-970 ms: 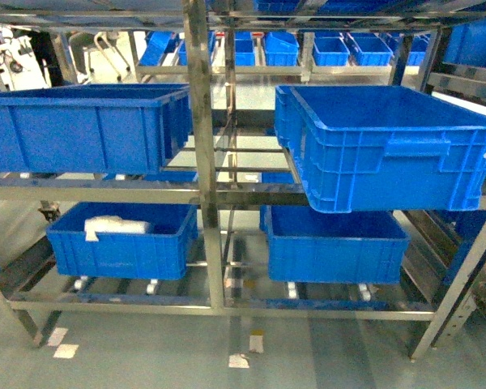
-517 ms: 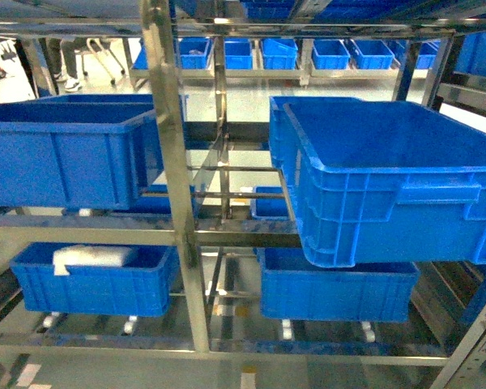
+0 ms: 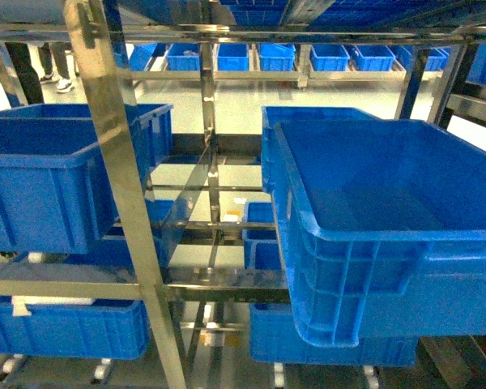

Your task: Pick red block from blue box to shelf

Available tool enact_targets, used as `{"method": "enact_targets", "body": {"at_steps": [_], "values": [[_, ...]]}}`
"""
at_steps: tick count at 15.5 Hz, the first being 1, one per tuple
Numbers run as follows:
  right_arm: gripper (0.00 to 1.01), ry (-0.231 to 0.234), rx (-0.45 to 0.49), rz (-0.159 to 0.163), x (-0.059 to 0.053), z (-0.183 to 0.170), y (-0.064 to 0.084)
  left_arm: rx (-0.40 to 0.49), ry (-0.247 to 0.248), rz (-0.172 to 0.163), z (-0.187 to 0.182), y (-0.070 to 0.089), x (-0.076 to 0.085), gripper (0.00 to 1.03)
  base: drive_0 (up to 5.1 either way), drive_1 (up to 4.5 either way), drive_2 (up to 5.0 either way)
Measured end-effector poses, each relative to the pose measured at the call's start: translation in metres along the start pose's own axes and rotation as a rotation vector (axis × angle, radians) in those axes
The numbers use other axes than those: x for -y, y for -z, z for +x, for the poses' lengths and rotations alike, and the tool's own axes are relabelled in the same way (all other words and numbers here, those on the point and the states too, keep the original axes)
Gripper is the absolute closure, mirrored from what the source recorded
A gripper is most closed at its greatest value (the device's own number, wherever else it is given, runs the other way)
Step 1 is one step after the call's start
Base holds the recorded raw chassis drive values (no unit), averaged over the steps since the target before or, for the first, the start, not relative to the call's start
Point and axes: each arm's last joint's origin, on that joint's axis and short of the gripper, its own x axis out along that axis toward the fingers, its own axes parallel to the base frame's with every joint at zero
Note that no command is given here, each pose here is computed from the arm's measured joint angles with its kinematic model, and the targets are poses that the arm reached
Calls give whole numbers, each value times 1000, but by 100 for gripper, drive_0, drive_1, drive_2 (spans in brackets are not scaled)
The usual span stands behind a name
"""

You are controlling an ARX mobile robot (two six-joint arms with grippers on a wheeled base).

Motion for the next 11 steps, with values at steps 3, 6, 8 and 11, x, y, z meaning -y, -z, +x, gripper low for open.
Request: {"method": "enact_targets", "body": {"at_steps": [3,6,8,11], "values": [[73,0,2,0,0,0,0,-1,0,0,0,0,0,5,0,0,0],[73,0,2,0,0,0,0,-2,-2,0,0,0,0,5,0,0,0],[73,-1,0,0,0,0,0,0,-1,0,0,0,0,5,0,0,0],[73,0,-4,0,0,0,0,-5,-1,0,0,0,0,5,0,0,0]]}}
